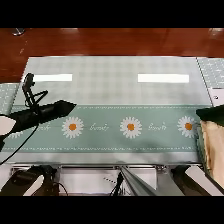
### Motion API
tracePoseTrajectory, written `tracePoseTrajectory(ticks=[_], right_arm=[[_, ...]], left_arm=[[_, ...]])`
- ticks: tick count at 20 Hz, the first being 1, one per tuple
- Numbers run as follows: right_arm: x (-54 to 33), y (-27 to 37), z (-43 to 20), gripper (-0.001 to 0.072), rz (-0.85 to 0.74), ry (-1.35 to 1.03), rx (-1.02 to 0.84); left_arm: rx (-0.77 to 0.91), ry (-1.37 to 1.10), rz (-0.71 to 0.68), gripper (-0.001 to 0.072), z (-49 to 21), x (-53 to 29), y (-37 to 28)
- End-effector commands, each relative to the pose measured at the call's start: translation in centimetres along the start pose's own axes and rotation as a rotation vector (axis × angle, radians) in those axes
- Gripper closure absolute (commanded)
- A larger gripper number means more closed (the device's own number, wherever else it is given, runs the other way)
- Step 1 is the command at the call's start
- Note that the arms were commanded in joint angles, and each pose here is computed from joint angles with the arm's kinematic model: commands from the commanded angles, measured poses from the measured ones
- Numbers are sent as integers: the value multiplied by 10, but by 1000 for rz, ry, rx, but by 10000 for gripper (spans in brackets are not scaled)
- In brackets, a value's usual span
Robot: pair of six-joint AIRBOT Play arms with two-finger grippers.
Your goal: Fold the shirts.
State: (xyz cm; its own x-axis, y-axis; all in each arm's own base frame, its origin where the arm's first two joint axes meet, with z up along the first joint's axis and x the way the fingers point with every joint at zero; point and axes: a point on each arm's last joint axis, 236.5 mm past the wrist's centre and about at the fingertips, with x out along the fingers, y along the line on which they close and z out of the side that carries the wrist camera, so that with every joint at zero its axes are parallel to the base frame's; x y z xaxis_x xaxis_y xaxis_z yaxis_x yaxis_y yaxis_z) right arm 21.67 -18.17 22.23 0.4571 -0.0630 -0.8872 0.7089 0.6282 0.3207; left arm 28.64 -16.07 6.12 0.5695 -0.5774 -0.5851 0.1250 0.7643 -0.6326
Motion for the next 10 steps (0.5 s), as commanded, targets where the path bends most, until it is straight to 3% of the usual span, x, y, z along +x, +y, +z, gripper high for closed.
tracePoseTrajectory(ticks=[1, 6, 7, 8, 9, 10], right_arm=[[-12, -87, -47, 690, -255, 9, 228], [-16, -144, -116, 688, -477, 34, 447], [-14, -146, -123, 589, -490, 37, 465], [-14, -149, -127, 217, -504, 41, 473], [-13, -148, -124, 83, -496, 38, 468], [-9, -144, -118, 83, -468, 34, 451]], left_arm=[[9, -1, 1, 687, 0, 0, 0], [9, -2, 1, 687, 0, 0, 0], [9, -3, 1, 687, 1, 0, 0], [9, -7, 2, 687, 2, 0, 1], [9, -13, 2, 686, 3, 0, 1], [10, -28, 4, 687, 7, 0, 1]])
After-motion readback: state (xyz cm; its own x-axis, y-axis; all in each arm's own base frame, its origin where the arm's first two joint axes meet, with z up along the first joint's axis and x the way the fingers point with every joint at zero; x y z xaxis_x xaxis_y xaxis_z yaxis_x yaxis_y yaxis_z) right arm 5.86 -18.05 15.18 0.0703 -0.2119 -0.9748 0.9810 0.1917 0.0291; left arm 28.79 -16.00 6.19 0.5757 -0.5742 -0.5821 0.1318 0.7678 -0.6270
